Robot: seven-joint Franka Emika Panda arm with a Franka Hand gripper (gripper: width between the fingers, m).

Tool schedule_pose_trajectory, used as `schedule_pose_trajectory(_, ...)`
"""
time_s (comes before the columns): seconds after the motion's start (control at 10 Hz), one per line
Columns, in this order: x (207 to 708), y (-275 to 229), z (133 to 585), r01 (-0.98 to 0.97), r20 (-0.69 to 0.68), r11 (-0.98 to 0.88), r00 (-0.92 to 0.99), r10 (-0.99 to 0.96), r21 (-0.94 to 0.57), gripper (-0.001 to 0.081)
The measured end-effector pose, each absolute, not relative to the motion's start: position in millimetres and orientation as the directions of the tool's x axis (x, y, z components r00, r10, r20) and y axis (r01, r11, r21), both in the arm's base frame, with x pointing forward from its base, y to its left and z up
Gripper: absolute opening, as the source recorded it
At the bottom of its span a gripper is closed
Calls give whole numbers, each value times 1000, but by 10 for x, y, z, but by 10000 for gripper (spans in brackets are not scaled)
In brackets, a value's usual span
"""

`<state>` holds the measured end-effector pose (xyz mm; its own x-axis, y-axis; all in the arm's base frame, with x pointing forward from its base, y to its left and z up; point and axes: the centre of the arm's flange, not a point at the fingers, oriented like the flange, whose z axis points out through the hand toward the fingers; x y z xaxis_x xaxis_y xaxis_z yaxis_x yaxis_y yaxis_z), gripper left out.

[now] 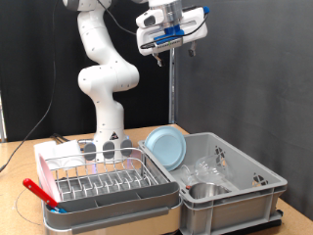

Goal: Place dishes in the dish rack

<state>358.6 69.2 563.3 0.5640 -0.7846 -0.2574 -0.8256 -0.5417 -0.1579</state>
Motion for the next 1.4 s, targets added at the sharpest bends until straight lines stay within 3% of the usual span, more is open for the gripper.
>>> schedule_pose_trajectory(0.2, 3559, 670, 5639, -813, -257, -559, 582, -771, -165, 811)
schedule_pose_trajectory(0.6, 3461, 806, 5652, -471, -151, -854, 881, -448, -218, 811)
schedule_pose_trajectory(0.8, 3457, 826, 5655, -445, -165, -861, 895, -415, -248, 811)
schedule_pose_trajectory(1.3, 2913, 1058, 5721, 114, 16, -956, 993, 114, -269, 811)
schedule_pose_trajectory(1.4, 2930, 1058, 5710, 68, -4, -957, 997, 73, -282, 811)
